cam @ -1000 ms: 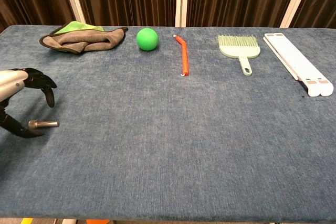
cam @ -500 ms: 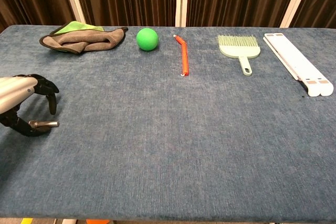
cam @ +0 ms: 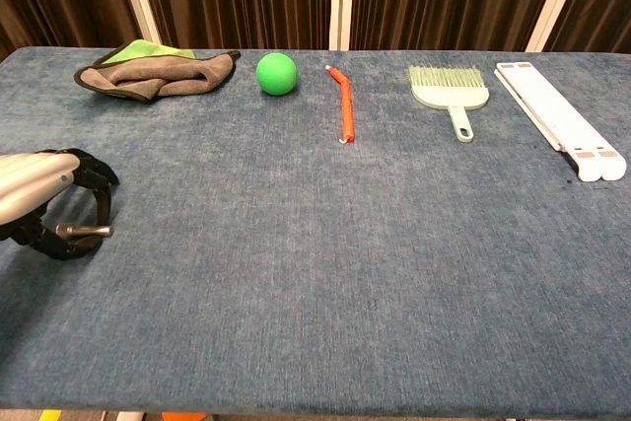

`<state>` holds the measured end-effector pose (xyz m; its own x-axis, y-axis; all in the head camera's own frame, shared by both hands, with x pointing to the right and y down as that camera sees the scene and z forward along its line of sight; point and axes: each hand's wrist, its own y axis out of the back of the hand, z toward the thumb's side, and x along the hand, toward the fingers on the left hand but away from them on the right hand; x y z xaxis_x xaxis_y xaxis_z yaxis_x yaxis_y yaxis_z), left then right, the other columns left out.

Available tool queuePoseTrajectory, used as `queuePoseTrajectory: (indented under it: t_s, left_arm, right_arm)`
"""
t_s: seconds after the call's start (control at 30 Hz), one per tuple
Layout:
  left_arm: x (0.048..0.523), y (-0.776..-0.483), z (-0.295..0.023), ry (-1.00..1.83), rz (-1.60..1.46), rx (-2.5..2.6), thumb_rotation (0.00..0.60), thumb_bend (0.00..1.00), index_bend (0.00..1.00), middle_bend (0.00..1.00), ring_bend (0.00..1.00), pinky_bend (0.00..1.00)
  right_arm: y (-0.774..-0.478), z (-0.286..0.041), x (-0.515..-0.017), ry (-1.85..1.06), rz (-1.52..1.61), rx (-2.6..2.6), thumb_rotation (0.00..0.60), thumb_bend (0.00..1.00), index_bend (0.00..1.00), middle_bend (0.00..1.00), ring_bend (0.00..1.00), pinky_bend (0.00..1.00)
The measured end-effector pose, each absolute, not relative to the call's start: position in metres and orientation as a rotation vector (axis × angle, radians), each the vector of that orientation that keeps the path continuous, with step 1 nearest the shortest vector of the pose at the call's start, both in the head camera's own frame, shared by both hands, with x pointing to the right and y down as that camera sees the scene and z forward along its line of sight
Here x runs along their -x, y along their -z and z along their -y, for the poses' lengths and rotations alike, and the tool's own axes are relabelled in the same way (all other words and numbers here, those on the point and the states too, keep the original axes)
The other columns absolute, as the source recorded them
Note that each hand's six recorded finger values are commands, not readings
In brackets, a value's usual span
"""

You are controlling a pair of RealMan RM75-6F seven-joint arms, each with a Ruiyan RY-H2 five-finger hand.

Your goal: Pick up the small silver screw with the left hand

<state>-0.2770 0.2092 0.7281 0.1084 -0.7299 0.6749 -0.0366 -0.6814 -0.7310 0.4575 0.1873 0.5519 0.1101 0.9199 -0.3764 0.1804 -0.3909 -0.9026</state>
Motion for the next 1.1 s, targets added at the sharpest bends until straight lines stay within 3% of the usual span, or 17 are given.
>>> queuePoseTrajectory:
  t_s: [0.23,1.1]
  left_arm:
    - [0.277,-0.729,-0.208,1.628,-0.779,1.848,0.6,0.37,0.57,0.16,0.01,0.0]
    - [0.307,-0.719,-0.19,1.562,-1.185,2.002,0.6,0.36,0.56,0.16,0.01,0.0]
  right_arm:
    - [-0.554,-0.188,-0.458,-1.347,1.086,1.688,0.6,0.24,0.1,0.2,0.05,0.08]
    - [-0.553,-0.188,-0.457,-1.369,1.078,1.678,0.6,0.24,0.1,0.2,0.05,0.07]
